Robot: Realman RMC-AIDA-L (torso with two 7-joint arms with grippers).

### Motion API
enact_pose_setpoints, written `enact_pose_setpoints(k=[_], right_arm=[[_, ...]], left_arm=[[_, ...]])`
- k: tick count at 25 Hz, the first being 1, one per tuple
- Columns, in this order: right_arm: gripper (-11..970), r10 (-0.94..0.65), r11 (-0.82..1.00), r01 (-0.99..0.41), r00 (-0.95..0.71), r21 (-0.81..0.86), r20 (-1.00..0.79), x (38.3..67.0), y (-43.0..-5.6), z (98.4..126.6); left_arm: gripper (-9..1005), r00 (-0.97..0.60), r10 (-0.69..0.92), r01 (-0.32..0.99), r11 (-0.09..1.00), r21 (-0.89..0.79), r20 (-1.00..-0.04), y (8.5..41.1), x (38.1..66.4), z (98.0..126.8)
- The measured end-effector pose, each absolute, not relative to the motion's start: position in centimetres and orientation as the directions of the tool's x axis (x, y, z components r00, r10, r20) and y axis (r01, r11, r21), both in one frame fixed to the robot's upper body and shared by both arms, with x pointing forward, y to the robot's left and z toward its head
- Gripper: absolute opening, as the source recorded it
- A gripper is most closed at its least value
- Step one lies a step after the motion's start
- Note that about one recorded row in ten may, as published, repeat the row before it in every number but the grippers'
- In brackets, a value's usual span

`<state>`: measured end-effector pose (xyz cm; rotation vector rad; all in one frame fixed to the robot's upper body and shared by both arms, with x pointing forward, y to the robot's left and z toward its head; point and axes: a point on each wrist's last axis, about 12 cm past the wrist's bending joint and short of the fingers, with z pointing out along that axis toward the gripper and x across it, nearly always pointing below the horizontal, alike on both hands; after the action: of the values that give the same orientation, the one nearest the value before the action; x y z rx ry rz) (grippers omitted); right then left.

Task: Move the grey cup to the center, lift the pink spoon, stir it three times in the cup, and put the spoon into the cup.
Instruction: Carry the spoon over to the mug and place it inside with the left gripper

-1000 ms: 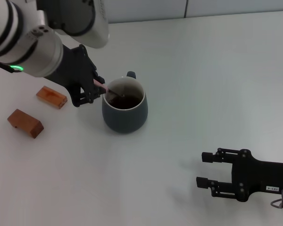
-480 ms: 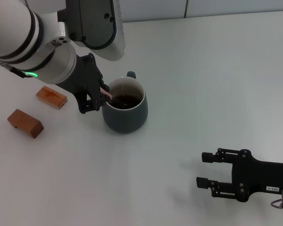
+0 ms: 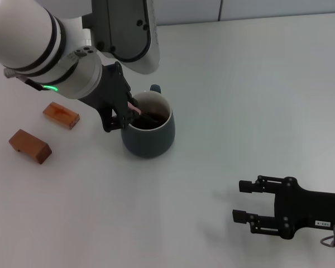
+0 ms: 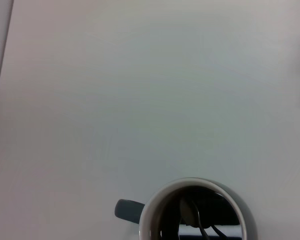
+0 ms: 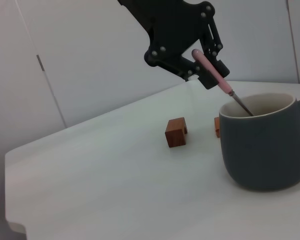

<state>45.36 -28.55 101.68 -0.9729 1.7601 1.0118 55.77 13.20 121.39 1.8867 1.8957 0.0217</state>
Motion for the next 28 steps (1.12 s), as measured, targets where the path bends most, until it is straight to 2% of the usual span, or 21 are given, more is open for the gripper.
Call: enact_pose_setpoints(k=[13,21,28], right_arm=[[707,-0.199,0.366,-0.899,-0.329,0.242,-0.923,45.5,-28.5,101.7],[707,-0.190,0.361,-0.898,-0.337,0.253,-0.922,45.4,-28.2,101.6],[707,-0.189,0.361,-0.897,-0.338,0.255,-0.922,45.3,-28.3,101.6]], left_arm=[[165,0.007,0.968,0.943,0.077,0.323,-0.250,13.8,55.9,121.6],[168,0.052,0.955,0.951,0.043,0.307,-0.292,13.0,55.3,121.9],[171,0.045,0.951,0.936,0.067,0.345,-0.306,12.7,56.1,121.8]])
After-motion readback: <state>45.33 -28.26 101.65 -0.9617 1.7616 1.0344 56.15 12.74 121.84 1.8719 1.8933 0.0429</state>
